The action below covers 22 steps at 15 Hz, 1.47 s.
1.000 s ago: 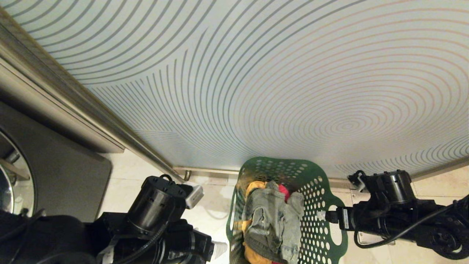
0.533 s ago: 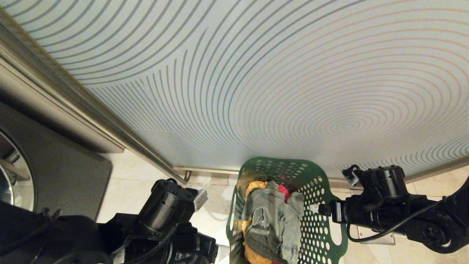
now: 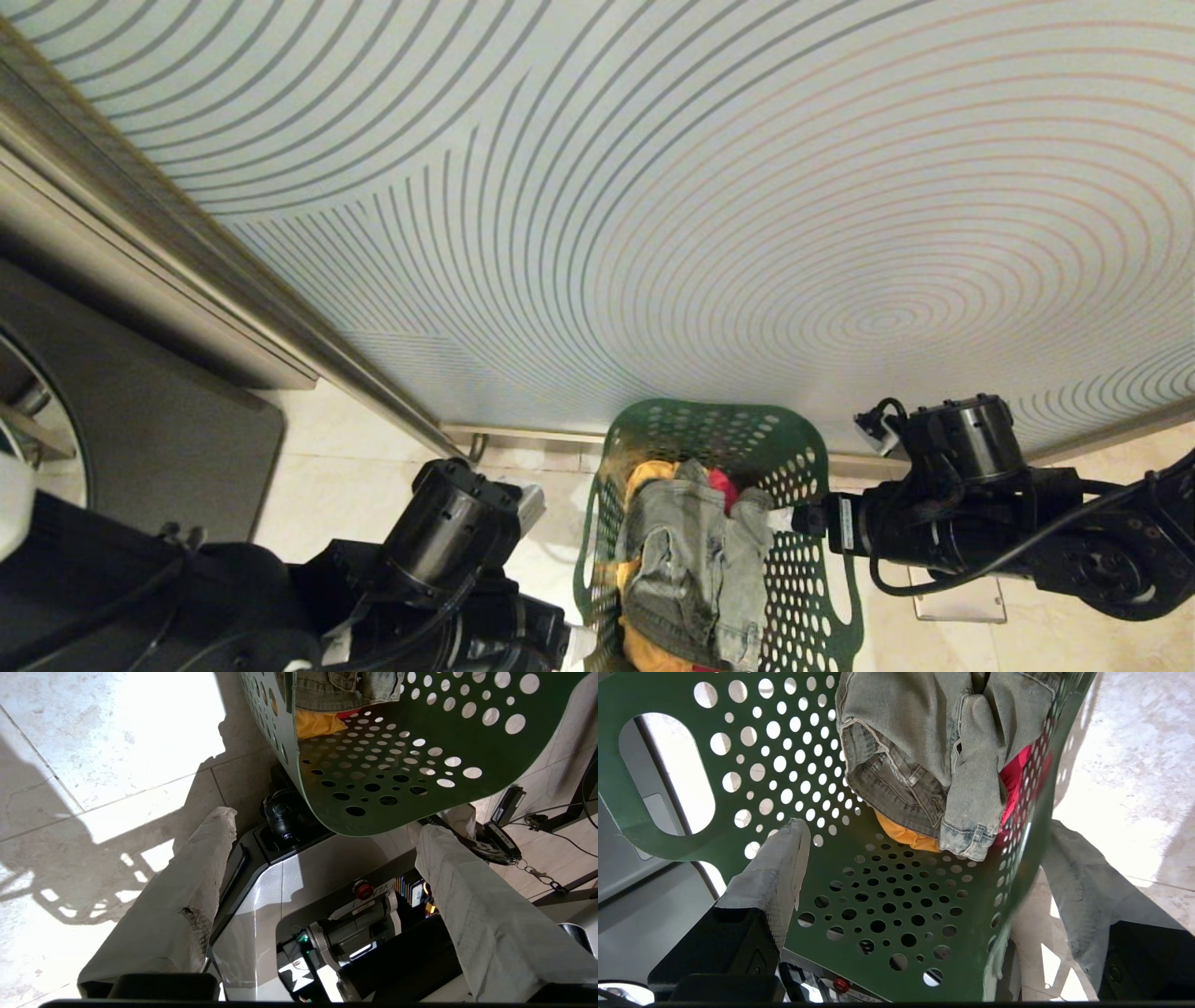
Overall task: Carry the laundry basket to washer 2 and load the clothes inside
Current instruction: Pick up the clothes basket and put it beside the washing machine
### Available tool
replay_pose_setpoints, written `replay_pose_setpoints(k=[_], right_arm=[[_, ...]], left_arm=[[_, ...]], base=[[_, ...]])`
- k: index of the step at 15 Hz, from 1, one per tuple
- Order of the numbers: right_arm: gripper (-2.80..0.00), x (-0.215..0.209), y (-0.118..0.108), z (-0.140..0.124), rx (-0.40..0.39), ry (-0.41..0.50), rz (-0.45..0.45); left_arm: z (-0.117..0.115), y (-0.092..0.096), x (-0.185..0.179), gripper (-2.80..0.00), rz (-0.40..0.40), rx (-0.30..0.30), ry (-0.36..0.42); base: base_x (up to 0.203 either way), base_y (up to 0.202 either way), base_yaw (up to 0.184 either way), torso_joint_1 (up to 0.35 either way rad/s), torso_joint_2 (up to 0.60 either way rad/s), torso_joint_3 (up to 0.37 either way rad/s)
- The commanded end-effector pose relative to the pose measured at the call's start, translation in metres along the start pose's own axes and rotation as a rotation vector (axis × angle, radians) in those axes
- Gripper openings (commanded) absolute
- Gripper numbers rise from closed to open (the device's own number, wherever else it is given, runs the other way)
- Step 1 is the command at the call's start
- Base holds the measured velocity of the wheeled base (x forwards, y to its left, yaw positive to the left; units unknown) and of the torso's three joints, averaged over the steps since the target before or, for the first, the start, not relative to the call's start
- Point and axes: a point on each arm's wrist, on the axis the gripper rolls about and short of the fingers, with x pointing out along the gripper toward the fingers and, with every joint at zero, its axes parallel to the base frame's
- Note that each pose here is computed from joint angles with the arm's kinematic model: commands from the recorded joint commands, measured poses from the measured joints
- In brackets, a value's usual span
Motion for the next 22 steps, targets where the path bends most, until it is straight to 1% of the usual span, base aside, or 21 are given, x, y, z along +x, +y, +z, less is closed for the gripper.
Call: replay_pose_setpoints(k=[1,2,5,7,9,13,15,16,18,19,22], right_arm=[[0.0,0.008,-0.002,-0.004,0.009,0.026,-0.002],[0.0,0.011,-0.003,-0.005,0.011,0.033,-0.005],[0.0,0.022,-0.006,-0.007,0.008,0.009,0.005],[0.0,0.025,-0.006,-0.009,0.019,0.015,0.008],[0.0,0.031,-0.008,-0.014,0.021,0.038,-0.001],[0.0,0.032,-0.009,-0.018,0.019,0.043,-0.004],[0.0,0.033,-0.008,-0.017,0.015,0.042,-0.002],[0.0,0.032,-0.008,-0.017,0.015,0.04,-0.005],[0.0,0.031,-0.008,-0.018,0.015,0.04,-0.009],[0.0,0.032,-0.009,-0.018,0.014,0.04,-0.011],[0.0,0.032,-0.01,-0.02,0.016,0.05,-0.015]], left_arm=[[-0.001,0.0,0.003,0.0,0.003,-0.001,0.009],[-0.001,0.0,0.004,0.0,0.004,-0.001,0.011],[0.0,-0.001,0.005,0.0,0.003,0.002,0.011],[0.001,-0.001,0.006,0.0,0.002,0.002,0.011],[0.001,-0.003,0.012,0.0,0.001,0.005,0.023],[0.006,-0.011,0.032,0.0,-0.005,0.007,0.037],[0.01,-0.017,0.048,0.0,-0.011,-0.011,0.007],[0.011,-0.019,0.059,0.0,0.012,-0.015,-0.016],[0.014,-0.023,0.08,0.0,0.071,-0.019,-0.088],[0.015,-0.026,0.089,0.0,0.081,-0.019,-0.121],[0.018,-0.032,0.107,0.0,0.107,-0.02,-0.163]], base=[[0.0,0.0,0.0,0.0,0.0,0.0],[0.0,0.0,0.0,0.0,0.0,0.0],[0.0,0.0,0.0,0.0,0.0,0.0],[0.0,0.0,0.0,0.0,0.0,0.0],[0.0,0.0,0.0,0.0,0.0,0.0],[0.0,0.0,0.0,0.0,0.0,0.0],[0.0,0.0,0.0,0.0,0.0,0.0],[0.0,0.0,0.0,0.0,0.0,0.0],[0.0,0.0,0.0,0.0,0.0,0.0],[0.0,0.0,0.0,0.0,0.0,0.0],[0.0,0.0,0.0,0.0,0.0,0.0]])
